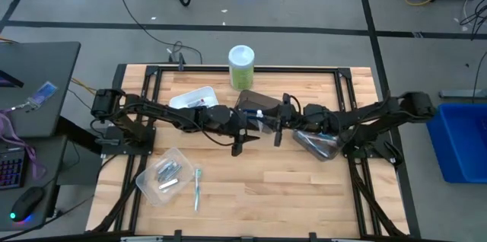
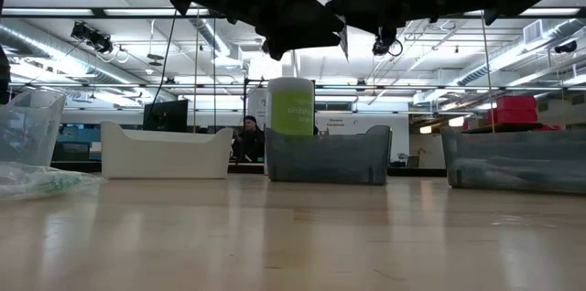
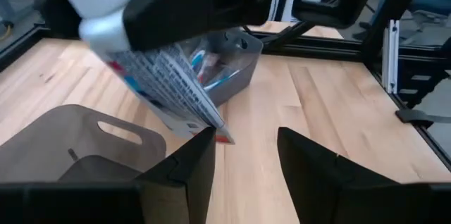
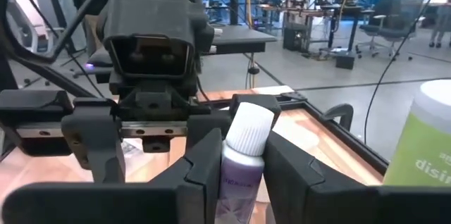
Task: Pick & Place Travel size toiletries
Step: Put the toothpaste into the white bin
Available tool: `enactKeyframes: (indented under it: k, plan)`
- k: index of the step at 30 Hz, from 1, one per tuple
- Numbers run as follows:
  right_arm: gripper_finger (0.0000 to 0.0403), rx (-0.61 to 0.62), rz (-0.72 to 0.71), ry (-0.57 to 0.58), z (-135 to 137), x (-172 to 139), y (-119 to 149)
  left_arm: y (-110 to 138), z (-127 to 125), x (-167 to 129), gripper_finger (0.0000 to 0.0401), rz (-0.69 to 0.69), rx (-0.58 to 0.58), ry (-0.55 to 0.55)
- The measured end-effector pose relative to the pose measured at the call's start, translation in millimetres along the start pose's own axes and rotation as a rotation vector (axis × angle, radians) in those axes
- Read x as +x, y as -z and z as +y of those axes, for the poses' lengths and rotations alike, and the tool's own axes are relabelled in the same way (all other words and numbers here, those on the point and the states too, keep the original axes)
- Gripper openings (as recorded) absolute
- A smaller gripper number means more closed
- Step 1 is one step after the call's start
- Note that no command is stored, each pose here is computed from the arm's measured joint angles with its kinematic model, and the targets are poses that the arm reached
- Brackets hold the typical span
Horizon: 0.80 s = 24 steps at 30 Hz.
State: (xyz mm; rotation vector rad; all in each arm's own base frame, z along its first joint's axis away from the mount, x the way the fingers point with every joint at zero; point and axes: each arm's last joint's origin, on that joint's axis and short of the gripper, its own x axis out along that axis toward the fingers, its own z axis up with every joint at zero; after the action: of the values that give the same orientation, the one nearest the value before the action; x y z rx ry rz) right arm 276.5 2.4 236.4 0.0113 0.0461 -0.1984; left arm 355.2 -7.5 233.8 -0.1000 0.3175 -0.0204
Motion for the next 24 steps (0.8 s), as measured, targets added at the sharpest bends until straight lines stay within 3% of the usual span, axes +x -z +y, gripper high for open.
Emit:
enactKeyframes:
  k: [10, 16, 24]
  plan:
    - [0.0096, 0.005, -0.019, 0.004, 0.4, 2.8, 1.3, -0.5, 2.2, -0.1, 0.0163, -0.012, -0.038, -0.075]
    - [0.0096, -0.005, -0.018, 0.005, 0.3, 2.9, 1.4, -1.7, 5.4, -0.5, 0.0163, -0.038, -0.083, -0.181]
    - [0.0095, 0.0, -0.037, 0.012, 0.3, 2.8, -0.5, -7.1, 5.6, -0.9, 0.0163, -0.094, -0.086, -0.193]
